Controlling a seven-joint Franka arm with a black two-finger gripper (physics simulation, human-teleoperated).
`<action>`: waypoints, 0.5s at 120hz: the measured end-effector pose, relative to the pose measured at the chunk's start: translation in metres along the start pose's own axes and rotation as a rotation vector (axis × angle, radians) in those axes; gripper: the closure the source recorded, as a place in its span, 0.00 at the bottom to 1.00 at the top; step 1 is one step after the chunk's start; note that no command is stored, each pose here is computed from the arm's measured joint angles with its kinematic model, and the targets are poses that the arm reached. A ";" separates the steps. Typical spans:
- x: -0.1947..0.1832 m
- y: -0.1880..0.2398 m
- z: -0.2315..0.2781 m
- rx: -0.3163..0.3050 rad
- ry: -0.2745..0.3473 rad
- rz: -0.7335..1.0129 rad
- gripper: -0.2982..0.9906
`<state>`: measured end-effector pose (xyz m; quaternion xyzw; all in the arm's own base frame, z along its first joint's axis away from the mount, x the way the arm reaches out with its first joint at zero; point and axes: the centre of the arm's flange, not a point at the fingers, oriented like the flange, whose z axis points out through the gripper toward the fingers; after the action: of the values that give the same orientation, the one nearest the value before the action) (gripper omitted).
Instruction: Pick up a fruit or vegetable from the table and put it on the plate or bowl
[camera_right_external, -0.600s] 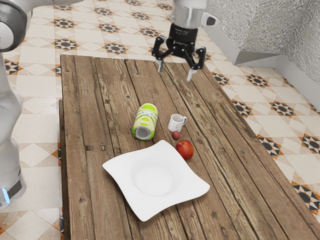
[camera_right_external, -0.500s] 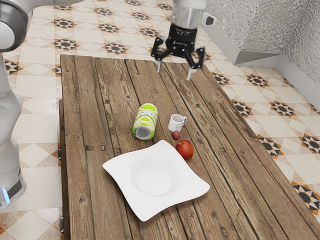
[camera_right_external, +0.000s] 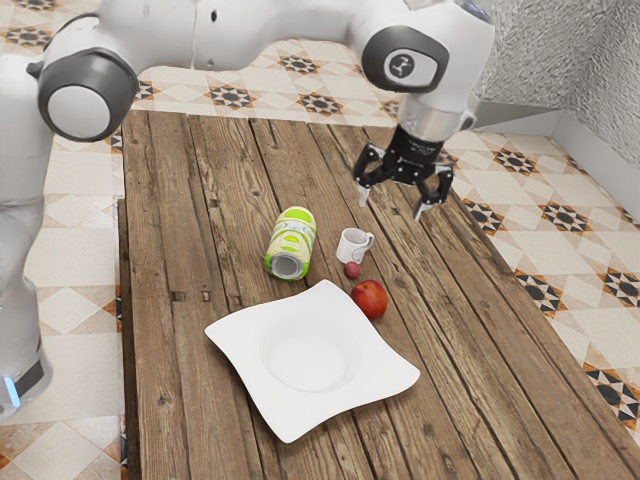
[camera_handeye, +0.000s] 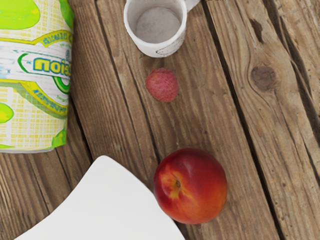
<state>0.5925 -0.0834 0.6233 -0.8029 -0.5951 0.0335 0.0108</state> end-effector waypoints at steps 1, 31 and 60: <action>0.000 0.002 0.002 -0.001 0.004 0.006 0.23; 0.021 0.034 0.074 -0.027 0.051 0.111 0.23; 0.016 0.020 0.090 -0.072 0.050 0.190 0.23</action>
<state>0.6105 -0.0762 0.5312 -0.8561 -0.5168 -0.0073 -0.0063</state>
